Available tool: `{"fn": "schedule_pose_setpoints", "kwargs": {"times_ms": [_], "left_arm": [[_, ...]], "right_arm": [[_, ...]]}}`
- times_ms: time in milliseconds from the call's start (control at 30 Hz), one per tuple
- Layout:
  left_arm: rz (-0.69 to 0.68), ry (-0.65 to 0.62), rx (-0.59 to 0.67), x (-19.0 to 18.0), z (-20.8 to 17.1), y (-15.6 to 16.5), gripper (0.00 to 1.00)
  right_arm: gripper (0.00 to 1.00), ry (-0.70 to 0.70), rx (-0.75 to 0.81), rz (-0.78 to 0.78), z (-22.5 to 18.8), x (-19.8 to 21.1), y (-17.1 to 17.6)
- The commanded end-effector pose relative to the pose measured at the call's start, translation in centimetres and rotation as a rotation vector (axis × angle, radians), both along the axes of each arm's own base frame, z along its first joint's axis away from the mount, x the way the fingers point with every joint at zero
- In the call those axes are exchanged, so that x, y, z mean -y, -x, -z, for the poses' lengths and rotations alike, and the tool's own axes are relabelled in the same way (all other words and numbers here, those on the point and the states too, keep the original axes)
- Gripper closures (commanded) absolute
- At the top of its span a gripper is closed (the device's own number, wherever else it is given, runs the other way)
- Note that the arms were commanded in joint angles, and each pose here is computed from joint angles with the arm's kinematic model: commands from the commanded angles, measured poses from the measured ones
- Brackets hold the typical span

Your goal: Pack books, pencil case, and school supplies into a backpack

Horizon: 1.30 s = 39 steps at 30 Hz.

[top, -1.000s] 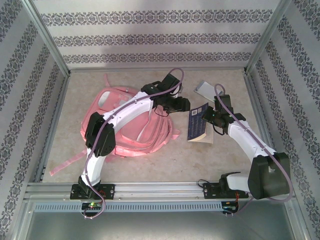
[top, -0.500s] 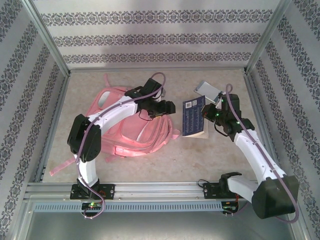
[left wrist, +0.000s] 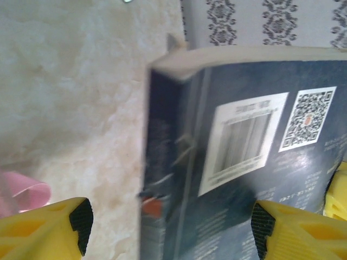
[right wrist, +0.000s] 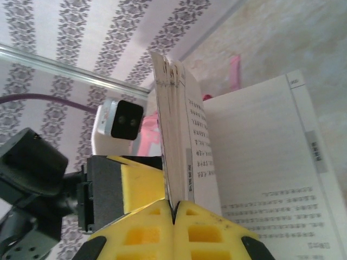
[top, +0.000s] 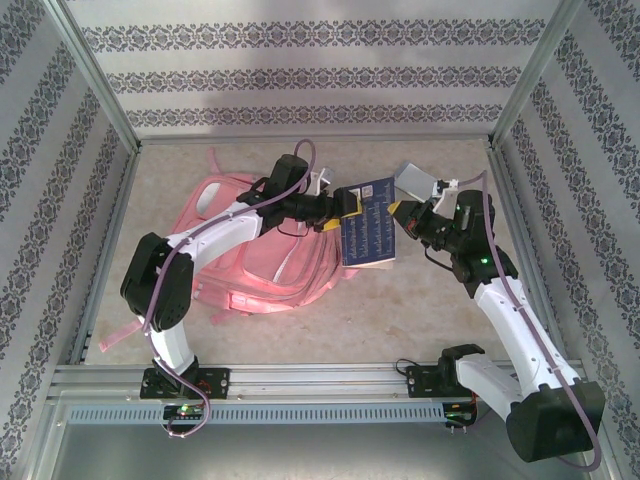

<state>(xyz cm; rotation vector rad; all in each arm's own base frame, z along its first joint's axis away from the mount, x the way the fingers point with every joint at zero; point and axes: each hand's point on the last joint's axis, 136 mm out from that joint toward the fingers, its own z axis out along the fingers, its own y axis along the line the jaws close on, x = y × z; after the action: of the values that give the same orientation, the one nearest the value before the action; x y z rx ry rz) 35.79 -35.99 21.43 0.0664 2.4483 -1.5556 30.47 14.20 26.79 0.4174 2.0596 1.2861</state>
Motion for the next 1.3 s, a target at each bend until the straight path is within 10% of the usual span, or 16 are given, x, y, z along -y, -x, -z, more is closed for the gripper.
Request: {"fn": "schedule_pose_setpoints", "kwargs": {"times_ms": [0, 500, 600, 833, 1267], "left_arm": [[0.05, 0.143, 0.097, 0.4, -5.4, 0.9, 0.25], [0.071, 0.311, 0.162, 0.2, -8.9, 2.2, 0.87], [0.058, 0.313, 0.179, 0.0, -9.1, 2.2, 0.98], [-0.084, 0.307, 0.281, -1.9, -11.8, 1.7, 1.0], [-0.571, 0.531, 0.4, -9.2, -16.4, 1.3, 1.0]], "right_arm": [[1.0, -0.102, 0.059, -0.079, -2.6, -1.5, 0.8], [1.0, -0.082, 0.054, -0.072, -2.2, -1.5, 0.5], [0.86, -0.047, 0.055, -0.059, -2.2, -1.2, 0.5], [0.25, 0.111, 0.096, 0.021, -2.0, 0.5, 1.3], [0.07, -0.114, 0.214, 0.095, -4.0, -1.2, 2.4]]}}
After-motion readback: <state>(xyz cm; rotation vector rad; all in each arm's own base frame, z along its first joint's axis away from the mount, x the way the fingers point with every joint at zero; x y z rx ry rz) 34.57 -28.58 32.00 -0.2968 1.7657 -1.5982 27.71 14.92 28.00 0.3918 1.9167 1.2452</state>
